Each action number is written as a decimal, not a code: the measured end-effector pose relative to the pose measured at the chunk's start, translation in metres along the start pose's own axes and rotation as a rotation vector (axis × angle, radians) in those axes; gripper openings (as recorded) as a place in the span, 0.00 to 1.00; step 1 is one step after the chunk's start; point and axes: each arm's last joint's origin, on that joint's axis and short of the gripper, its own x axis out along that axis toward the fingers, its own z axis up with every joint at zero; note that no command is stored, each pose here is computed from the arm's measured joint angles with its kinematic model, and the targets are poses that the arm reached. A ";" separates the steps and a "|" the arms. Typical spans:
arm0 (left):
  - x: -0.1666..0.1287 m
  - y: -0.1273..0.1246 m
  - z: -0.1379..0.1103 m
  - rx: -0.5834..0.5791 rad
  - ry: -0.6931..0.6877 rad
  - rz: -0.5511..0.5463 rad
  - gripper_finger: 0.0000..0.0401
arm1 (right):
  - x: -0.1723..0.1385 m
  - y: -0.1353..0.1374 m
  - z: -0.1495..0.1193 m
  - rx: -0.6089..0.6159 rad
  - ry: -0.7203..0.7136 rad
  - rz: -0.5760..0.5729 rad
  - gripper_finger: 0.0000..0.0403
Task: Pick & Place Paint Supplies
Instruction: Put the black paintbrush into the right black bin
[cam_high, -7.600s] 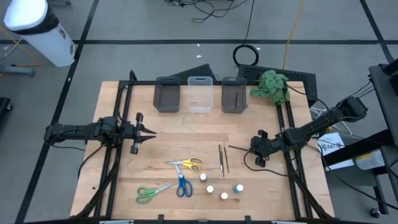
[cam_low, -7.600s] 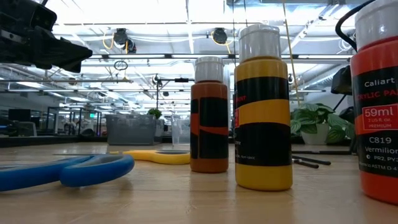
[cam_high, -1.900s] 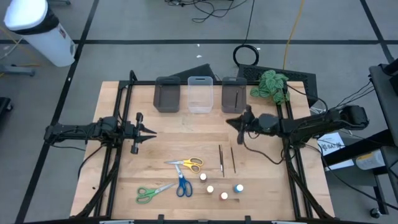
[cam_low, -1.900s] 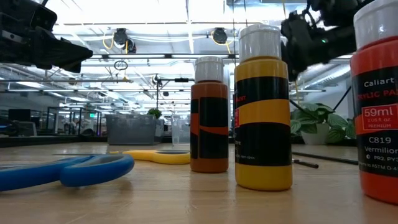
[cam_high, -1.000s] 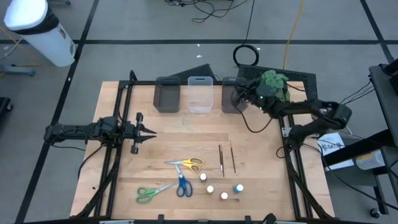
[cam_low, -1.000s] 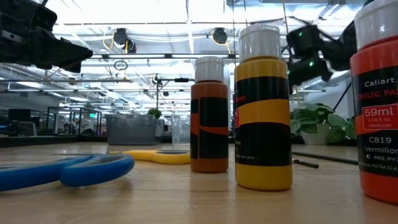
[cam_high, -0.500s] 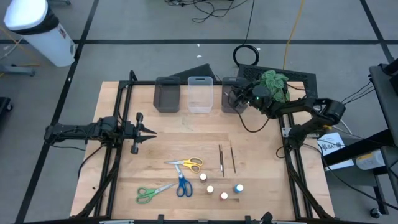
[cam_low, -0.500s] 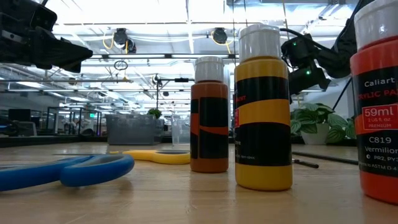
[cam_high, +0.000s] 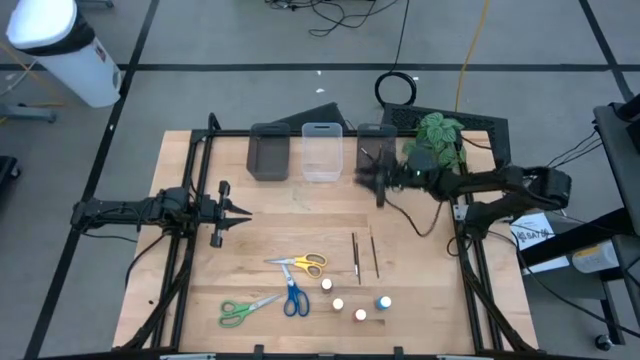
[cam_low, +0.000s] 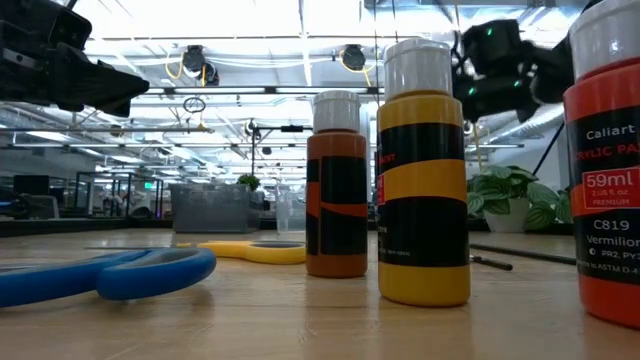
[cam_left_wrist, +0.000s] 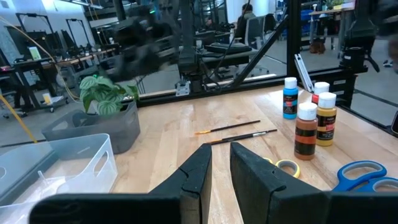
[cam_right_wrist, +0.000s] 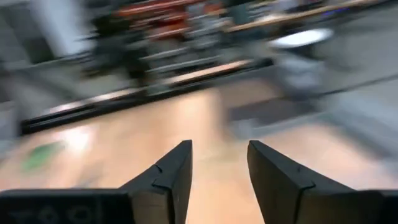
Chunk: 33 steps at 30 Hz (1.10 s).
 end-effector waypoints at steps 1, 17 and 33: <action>0.000 0.000 0.000 0.000 0.000 0.000 0.18 | 0.002 0.011 -0.003 0.010 0.028 0.050 0.36; 0.000 0.000 0.000 0.000 0.000 0.000 0.18 | -0.010 0.113 -0.075 -0.013 0.532 -0.028 0.34; 0.000 0.000 0.000 0.000 0.000 0.000 0.18 | -0.019 0.149 -0.109 0.107 0.769 0.208 0.25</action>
